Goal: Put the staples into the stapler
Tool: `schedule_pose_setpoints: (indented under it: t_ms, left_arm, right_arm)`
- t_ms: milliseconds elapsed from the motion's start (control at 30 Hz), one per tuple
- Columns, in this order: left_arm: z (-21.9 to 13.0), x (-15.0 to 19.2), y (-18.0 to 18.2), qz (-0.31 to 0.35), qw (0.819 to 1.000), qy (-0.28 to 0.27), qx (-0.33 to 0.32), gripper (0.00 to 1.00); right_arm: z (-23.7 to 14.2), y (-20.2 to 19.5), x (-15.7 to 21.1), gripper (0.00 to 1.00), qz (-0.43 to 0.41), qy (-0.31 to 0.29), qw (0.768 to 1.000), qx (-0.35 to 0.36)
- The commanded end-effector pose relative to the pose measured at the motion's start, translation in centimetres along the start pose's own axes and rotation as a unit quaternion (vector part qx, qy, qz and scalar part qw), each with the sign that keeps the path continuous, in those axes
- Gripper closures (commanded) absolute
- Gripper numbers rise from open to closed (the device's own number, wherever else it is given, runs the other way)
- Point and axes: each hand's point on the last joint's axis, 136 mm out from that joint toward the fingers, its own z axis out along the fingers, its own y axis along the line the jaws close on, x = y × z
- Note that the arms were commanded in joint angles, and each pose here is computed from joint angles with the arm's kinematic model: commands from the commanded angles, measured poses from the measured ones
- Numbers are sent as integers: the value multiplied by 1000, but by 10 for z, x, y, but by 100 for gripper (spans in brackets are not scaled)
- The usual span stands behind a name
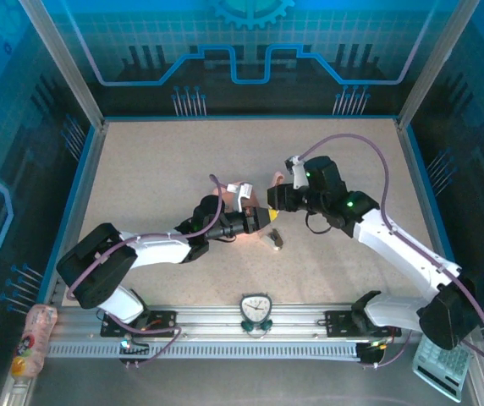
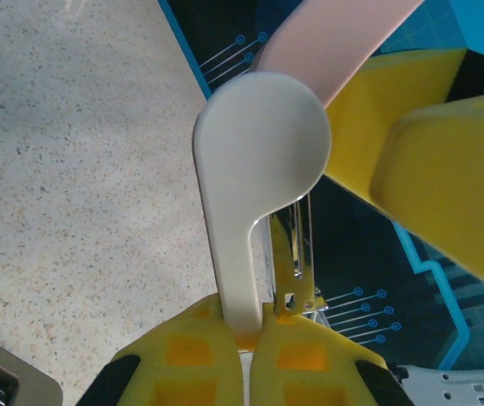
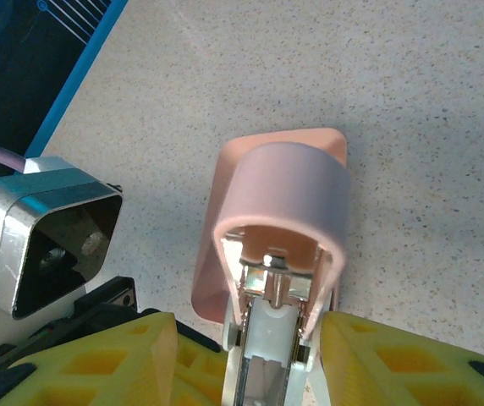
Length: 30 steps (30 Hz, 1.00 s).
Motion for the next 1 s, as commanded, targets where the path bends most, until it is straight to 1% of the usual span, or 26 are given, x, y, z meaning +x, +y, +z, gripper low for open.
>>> schedule_pose_setpoints:
  t_ms: [0, 133, 267, 500, 567, 700, 733, 867, 967]
  left_arm:
    - [-1, -2, -9, 12, 1000, -10, 14, 100]
    - [-1, -2, -10, 13, 1000, -10, 15, 100]
    - [0, -2, -11, 15, 1000, -9, 17, 100]
    - [0, -2, -8, 13, 1000, -9, 12, 99]
    - [0, -2, -7, 10, 1000, -9, 9, 92]
    - [-3, 2, 0, 2, 1000, -7, -5, 66]
    - [-5, 4, 3, 1, 1000, -6, -12, 62]
    - [-13, 7, 12, 8, 999, -6, -37, 52]
    - [-18, 6, 23, 20, 997, -11, -70, 46]
  right_arm:
    - [1, 6, -9, 52, 7, -7, 1000, 2]
    - [6, 6, -11, 58, 12, -9, 1000, 4]
    - [10, 5, -11, 58, 13, -6, 1000, 5]
    - [8, 1, -13, 72, 5, -9, 1000, 17]
    - [4, -5, -13, 73, 1, -12, 999, 35]
    - [-8, -28, -16, 76, 17, -15, 997, 74]
    - [-11, -34, -17, 76, 21, -17, 996, 81]
    - [-19, -60, -12, 77, 32, -3, 993, 115]
    - [-19, -83, 3, 77, 42, 25, 989, 143]
